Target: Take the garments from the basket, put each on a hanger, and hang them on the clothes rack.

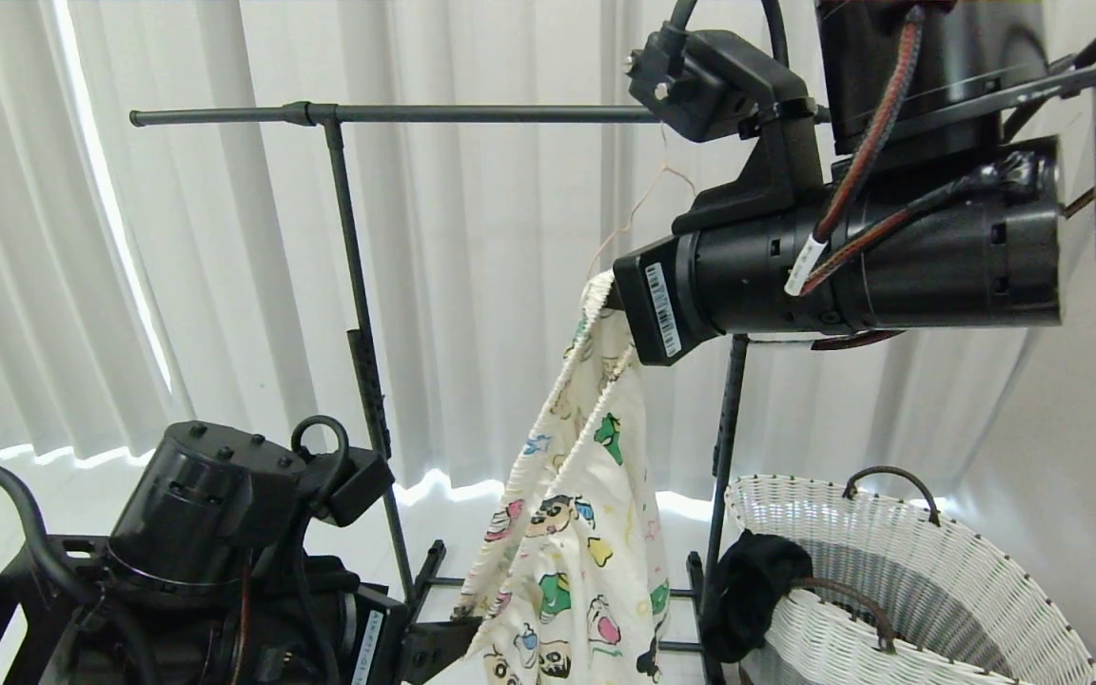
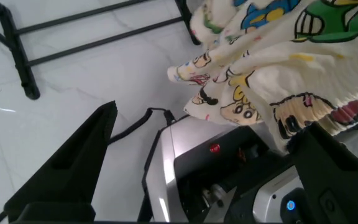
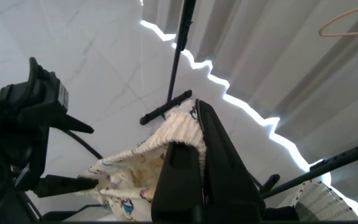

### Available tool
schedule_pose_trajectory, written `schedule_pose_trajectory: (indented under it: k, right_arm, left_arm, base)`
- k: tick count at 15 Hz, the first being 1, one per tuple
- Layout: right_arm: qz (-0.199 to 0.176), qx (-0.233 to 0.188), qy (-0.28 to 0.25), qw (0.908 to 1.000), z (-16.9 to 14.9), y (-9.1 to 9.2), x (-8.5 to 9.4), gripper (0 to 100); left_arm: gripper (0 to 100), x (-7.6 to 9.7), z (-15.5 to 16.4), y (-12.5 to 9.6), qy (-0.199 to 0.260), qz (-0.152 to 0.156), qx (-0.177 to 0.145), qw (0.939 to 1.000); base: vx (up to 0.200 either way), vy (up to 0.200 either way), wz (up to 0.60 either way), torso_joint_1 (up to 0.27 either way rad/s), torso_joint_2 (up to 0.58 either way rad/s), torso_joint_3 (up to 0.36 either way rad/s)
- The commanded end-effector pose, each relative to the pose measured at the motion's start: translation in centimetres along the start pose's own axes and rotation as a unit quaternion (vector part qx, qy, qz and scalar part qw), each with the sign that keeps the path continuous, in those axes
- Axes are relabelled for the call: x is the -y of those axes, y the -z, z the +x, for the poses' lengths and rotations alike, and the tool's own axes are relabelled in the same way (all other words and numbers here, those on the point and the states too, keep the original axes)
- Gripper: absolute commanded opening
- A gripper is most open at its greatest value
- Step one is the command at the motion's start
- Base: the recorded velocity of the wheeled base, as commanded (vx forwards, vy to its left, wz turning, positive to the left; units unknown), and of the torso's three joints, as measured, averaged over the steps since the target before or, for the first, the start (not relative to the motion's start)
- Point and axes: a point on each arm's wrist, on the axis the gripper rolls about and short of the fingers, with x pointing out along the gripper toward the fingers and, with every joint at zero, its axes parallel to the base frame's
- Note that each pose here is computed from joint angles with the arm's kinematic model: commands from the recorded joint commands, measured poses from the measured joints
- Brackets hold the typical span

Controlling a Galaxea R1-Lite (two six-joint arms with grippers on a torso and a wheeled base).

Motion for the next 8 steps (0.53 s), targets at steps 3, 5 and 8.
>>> schedule_pose_trajectory:
  k: [3,5,8]
  right_arm:
    - [0.001,0.009,0.0,1.0,-1.2,-0.4,0.1,0]
    - [0.001,0.006,0.004,1.0,-1.4,-0.2,0.2,0]
    - [0.005,-0.041,0.056,0.9976,-3.6,1.6,2.1,0]
  left_arm:
    - [0,-0.2,-0.6,0.2,-0.003,-0.005,0.008,1.0]
    - [0,-0.2,-1.3,0.1,-0.003,-0.002,0.024,0.9997]
    - [0,0.2,-4.9,0.3,0.007,0.028,0.097,0.9948]
  base:
    - [0.0,0.0,0.0,0.0,0.0,0.0]
    - [0.0,0.0,0.0,0.0,0.0,0.0]
    - [0.0,0.0,0.0,0.0,0.0,0.0]
